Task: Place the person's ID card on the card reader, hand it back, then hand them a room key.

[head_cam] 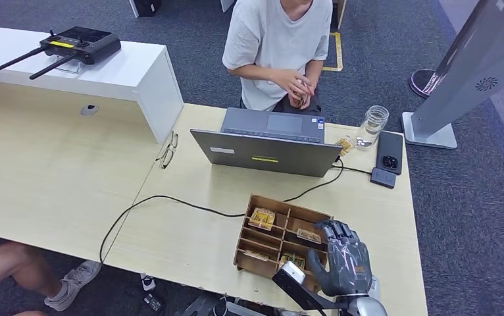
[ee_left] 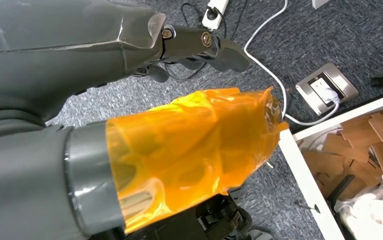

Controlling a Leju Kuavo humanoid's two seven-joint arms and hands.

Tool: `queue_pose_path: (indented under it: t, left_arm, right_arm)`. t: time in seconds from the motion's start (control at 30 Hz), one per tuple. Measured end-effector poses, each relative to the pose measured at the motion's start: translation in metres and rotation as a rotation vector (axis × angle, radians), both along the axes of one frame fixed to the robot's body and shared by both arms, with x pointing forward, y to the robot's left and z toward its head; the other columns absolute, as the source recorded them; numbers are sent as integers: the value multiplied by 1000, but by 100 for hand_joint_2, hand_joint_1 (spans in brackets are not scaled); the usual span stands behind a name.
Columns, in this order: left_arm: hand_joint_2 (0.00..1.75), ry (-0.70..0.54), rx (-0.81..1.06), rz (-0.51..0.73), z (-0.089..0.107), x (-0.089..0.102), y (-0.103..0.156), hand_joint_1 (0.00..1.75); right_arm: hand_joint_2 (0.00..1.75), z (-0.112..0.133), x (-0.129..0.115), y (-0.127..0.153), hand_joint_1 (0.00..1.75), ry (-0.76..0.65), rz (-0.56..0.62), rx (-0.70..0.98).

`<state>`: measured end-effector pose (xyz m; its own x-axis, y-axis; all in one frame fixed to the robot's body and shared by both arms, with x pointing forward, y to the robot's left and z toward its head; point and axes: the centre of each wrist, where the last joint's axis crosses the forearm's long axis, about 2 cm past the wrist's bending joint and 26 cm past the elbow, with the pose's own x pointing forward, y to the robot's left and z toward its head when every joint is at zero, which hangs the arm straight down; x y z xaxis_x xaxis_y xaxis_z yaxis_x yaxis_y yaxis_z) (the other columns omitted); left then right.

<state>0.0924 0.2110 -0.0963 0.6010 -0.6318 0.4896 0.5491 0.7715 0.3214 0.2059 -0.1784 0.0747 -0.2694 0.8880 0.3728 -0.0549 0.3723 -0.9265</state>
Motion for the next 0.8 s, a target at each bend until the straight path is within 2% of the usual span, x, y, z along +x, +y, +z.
queue_pose_path:
  t: [0.37, 0.5, 0.8]
  left_arm:
    - [0, 1, -2, -5, 0, 0, -1, 0]
    - [0, 1, -6, -8, 0, 0, -3, 0]
    - [0, 4, -12, -15, 1, 1, -4, 0]
  right_arm:
    - [175, 5, 5, 4, 78, -9, 9, 1]
    - [175, 5, 7, 5, 71, -3, 13, -2]
    - [175, 2, 9, 10, 68, 18, 14, -5]
